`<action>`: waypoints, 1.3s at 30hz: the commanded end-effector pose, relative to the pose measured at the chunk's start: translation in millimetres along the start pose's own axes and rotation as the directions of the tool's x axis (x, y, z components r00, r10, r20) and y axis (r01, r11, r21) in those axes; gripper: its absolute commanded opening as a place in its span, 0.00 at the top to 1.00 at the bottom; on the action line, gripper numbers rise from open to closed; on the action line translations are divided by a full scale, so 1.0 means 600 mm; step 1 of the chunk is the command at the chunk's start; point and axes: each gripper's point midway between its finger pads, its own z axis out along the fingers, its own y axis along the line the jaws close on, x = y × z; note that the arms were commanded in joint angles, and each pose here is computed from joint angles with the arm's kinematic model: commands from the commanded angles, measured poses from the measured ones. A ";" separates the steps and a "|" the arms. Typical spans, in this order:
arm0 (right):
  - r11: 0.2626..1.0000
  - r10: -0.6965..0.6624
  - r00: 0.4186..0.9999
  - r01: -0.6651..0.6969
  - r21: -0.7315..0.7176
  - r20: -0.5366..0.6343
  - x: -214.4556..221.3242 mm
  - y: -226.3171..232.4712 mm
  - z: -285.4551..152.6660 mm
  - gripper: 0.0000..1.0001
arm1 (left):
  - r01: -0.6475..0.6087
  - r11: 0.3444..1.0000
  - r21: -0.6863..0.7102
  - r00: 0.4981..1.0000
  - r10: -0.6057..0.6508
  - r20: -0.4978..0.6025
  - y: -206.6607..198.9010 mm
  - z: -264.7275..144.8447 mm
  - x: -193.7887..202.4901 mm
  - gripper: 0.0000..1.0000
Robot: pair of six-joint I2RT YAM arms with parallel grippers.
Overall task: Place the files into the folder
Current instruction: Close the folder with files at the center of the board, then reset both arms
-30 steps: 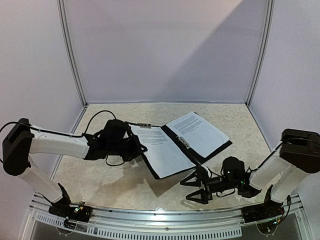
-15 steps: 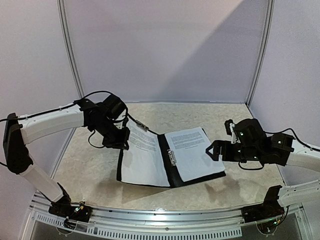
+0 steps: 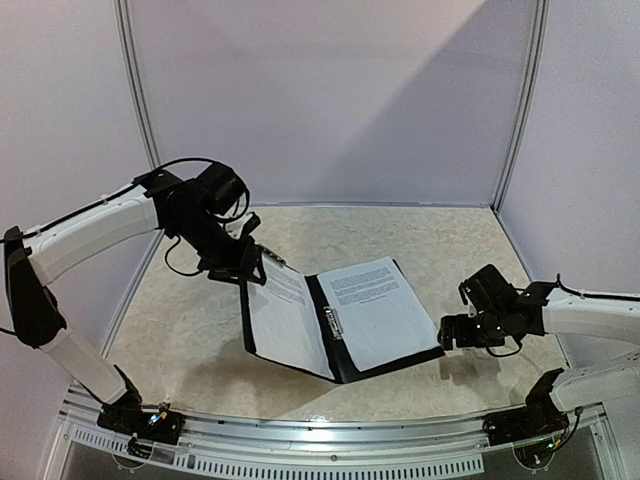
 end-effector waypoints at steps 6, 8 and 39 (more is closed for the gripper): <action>0.988 -0.039 0.999 0.037 -0.150 -0.008 -0.043 0.074 0.039 0.01 | -0.132 0.968 0.212 0.988 0.111 0.109 -0.155 0.004 -0.072 0.35; 0.985 -0.032 0.998 0.022 -0.173 -0.056 -0.033 0.079 0.040 0.01 | -0.163 0.959 0.233 0.983 0.137 0.125 -0.198 0.015 -0.095 0.32; 0.983 0.144 0.955 -0.108 -0.151 0.260 -0.116 -0.032 -0.093 0.01 | -0.388 0.921 -0.048 0.858 0.379 0.347 -0.306 0.117 -0.149 0.00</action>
